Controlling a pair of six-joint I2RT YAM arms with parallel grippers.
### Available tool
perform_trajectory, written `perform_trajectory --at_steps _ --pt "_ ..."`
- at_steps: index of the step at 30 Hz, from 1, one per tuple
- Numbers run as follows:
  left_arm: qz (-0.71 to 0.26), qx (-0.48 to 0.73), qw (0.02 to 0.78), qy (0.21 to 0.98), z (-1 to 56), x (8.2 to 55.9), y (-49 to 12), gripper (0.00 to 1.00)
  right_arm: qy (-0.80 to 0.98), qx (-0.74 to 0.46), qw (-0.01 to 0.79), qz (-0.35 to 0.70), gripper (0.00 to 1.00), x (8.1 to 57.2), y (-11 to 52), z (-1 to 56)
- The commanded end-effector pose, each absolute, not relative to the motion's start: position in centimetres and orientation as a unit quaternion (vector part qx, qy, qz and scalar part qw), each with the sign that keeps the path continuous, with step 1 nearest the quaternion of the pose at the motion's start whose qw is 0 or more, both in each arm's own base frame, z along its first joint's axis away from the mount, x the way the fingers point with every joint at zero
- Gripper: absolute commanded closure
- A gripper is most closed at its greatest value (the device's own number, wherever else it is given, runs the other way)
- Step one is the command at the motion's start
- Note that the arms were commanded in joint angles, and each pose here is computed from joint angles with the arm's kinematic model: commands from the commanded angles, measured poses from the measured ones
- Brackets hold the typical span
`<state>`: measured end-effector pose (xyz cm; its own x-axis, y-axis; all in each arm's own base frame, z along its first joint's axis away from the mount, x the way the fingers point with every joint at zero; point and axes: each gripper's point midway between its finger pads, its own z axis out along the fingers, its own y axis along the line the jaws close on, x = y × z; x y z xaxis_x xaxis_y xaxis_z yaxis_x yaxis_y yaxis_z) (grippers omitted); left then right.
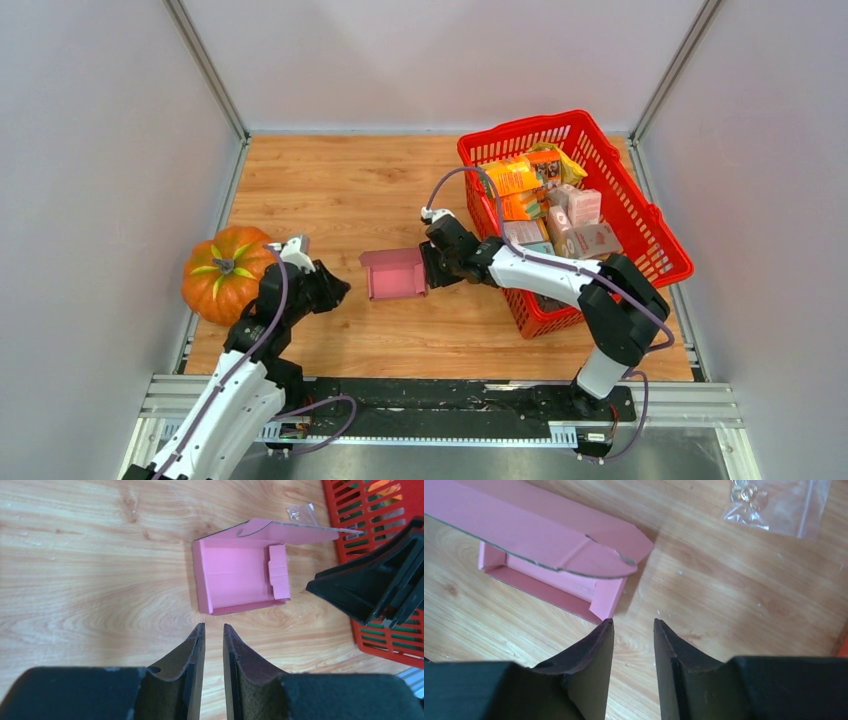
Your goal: Fold the paper box
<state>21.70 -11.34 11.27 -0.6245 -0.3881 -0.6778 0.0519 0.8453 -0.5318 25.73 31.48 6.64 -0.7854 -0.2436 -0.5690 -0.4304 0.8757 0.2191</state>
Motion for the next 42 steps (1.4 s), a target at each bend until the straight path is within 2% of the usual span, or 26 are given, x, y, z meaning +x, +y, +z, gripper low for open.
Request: perform_trajectory --at_steps 1,9,15,22,23,26,29,31,34,39,40,41,42 --pt "-0.235 -0.101 0.415 0.873 11.5 20.6 -10.3 0.73 0.903 -0.208 0.307 0.216 0.63 27.6 34.3 8.8" --pt "-0.239 -0.085 0.421 0.871 13.1 20.7 -10.5 0.72 0.911 -0.192 0.301 0.204 0.60 29.0 35.4 7.2" --pt "-0.231 -0.067 0.419 0.876 13.3 20.5 -10.4 0.66 0.916 -0.187 0.297 0.192 0.61 29.5 35.6 5.6" --pt "-0.220 -0.057 0.416 0.880 12.7 20.6 -10.2 0.66 0.918 -0.196 0.316 0.136 0.68 29.9 34.7 4.1" --pt "-0.220 -0.057 0.419 0.879 12.8 20.8 -10.2 0.66 0.918 -0.201 0.317 0.127 0.73 29.7 34.8 3.8" --pt "-0.220 -0.057 0.419 0.879 12.5 21.2 -10.4 0.67 0.921 -0.205 0.320 0.081 0.96 29.7 34.2 2.7" --pt "-0.223 -0.062 0.412 0.881 12.1 21.7 -10.7 0.70 0.920 -0.211 0.330 0.025 1.00 29.6 33.7 1.7" --pt "-0.220 -0.071 0.408 0.883 11.8 21.8 -10.6 0.73 0.914 -0.198 0.348 -0.055 1.00 30.0 31.8 1.5" --pt "-0.210 -0.084 0.409 0.884 11.6 21.9 -10.1 0.74 0.902 -0.211 0.361 -0.105 1.00 29.5 32.3 0.9" --pt "-0.199 -0.090 0.412 0.885 11.7 21.7 -9.6 0.74 0.911 -0.213 0.348 -0.061 0.99 28.3 33.3 0.9" --pt "-0.199 -0.089 0.412 0.885 11.8 21.7 -9.6 0.74 0.914 -0.216 0.344 -0.023 0.95 27.9 34.4 1.4" --pt "-0.200 -0.088 0.410 0.886 11.7 21.5 -9.6 0.74 0.915 -0.211 0.343 -0.004 0.84 28.0 34.5 2.0" --pt "-0.202 -0.088 0.410 0.885 11.6 21.5 -9.7 0.74 0.914 -0.210 0.346 0.012 0.80 28.0 34.8 2.7"
